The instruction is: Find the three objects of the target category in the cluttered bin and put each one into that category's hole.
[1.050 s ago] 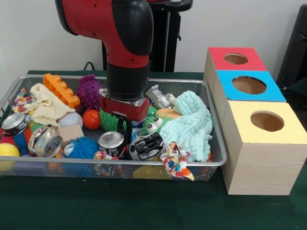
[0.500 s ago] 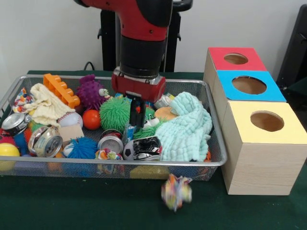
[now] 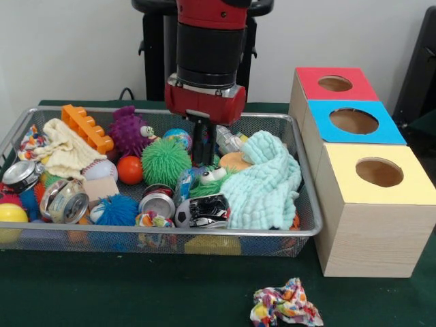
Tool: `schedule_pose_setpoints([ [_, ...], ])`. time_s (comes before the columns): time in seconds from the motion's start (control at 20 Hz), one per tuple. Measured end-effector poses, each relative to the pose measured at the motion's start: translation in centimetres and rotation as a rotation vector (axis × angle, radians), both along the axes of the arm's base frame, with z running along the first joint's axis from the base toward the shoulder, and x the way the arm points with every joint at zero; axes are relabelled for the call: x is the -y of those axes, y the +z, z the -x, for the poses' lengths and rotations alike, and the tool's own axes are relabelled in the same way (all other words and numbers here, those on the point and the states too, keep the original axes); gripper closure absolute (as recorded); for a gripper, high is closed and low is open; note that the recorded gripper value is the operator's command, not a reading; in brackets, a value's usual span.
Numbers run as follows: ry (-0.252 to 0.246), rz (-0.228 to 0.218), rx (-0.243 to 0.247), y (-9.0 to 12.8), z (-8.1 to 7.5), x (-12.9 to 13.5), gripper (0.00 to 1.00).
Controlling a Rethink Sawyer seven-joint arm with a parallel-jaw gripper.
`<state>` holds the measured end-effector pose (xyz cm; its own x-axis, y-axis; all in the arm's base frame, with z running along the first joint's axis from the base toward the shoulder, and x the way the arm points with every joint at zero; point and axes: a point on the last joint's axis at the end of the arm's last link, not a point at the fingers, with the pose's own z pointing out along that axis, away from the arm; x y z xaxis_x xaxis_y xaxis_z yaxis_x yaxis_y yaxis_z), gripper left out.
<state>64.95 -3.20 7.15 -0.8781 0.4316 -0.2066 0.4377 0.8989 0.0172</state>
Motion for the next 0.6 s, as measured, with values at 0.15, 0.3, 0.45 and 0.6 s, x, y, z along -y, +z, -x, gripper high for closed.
schedule_pose_setpoints([
  [0.15, -0.02, -0.001, -0.003, -0.1, 0.2, 1.2, 1.0],
  [0.3, -0.031, -0.002, -0.007, -0.4, 0.4, 2.0, 1.0],
  [0.45, -0.057, -0.008, -0.024, -1.5, 1.0, 3.5, 1.0],
  [0.6, -0.097, -0.027, -0.053, -3.4, 2.0, 5.6, 0.0],
])
